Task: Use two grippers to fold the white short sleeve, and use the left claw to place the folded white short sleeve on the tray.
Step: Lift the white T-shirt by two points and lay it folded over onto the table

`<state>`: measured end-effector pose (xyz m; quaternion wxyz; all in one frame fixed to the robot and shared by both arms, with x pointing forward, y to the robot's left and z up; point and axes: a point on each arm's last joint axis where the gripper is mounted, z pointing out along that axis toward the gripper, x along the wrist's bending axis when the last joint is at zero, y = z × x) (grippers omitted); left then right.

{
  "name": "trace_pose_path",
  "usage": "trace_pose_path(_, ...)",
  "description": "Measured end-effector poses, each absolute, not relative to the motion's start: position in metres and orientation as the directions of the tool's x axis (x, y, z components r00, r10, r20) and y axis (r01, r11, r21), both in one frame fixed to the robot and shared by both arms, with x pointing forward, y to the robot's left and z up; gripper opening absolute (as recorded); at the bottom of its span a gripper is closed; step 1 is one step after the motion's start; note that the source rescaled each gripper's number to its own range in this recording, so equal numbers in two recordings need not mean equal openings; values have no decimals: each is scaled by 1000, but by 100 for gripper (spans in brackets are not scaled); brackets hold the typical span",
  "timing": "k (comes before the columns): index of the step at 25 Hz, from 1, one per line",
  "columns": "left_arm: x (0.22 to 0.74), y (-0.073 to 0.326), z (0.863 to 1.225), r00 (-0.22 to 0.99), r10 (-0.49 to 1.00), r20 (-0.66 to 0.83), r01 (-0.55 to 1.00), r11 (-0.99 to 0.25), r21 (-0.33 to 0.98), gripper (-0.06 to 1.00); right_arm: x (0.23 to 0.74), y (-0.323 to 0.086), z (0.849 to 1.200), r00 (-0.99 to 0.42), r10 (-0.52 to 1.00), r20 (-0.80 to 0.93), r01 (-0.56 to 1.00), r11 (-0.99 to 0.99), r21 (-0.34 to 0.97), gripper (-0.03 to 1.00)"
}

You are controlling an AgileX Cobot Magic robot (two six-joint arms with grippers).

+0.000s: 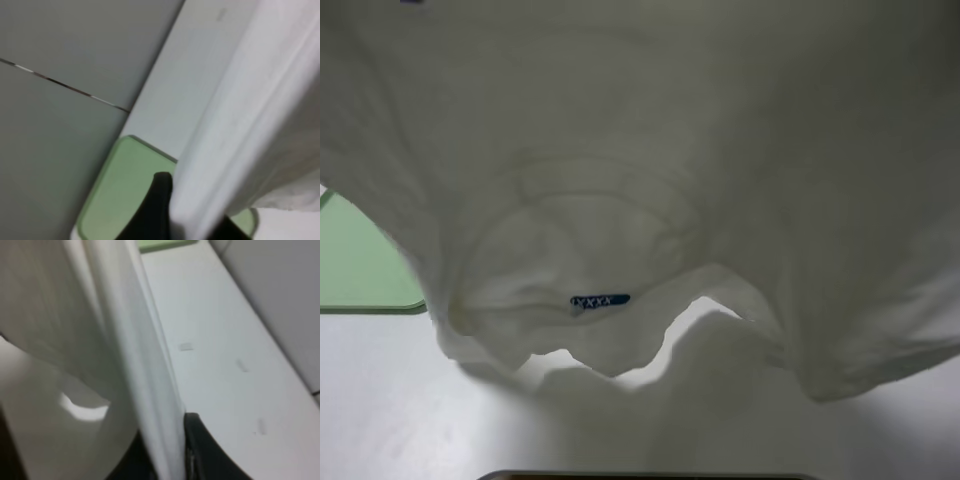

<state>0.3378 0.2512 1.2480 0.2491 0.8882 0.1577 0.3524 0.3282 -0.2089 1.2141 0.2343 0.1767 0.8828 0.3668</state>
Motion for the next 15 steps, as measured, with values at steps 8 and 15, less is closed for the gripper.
trace_pose_path(8,310,262,1215,737,476,480,136,-800,585,0,297,-229,1209,-838,512,-187,169,570,804,5)
trace_pose_path(15,324,259,1192,749,458,478,192,-841,506,0,326,-216,1192,-811,511,-285,190,690,698,5)
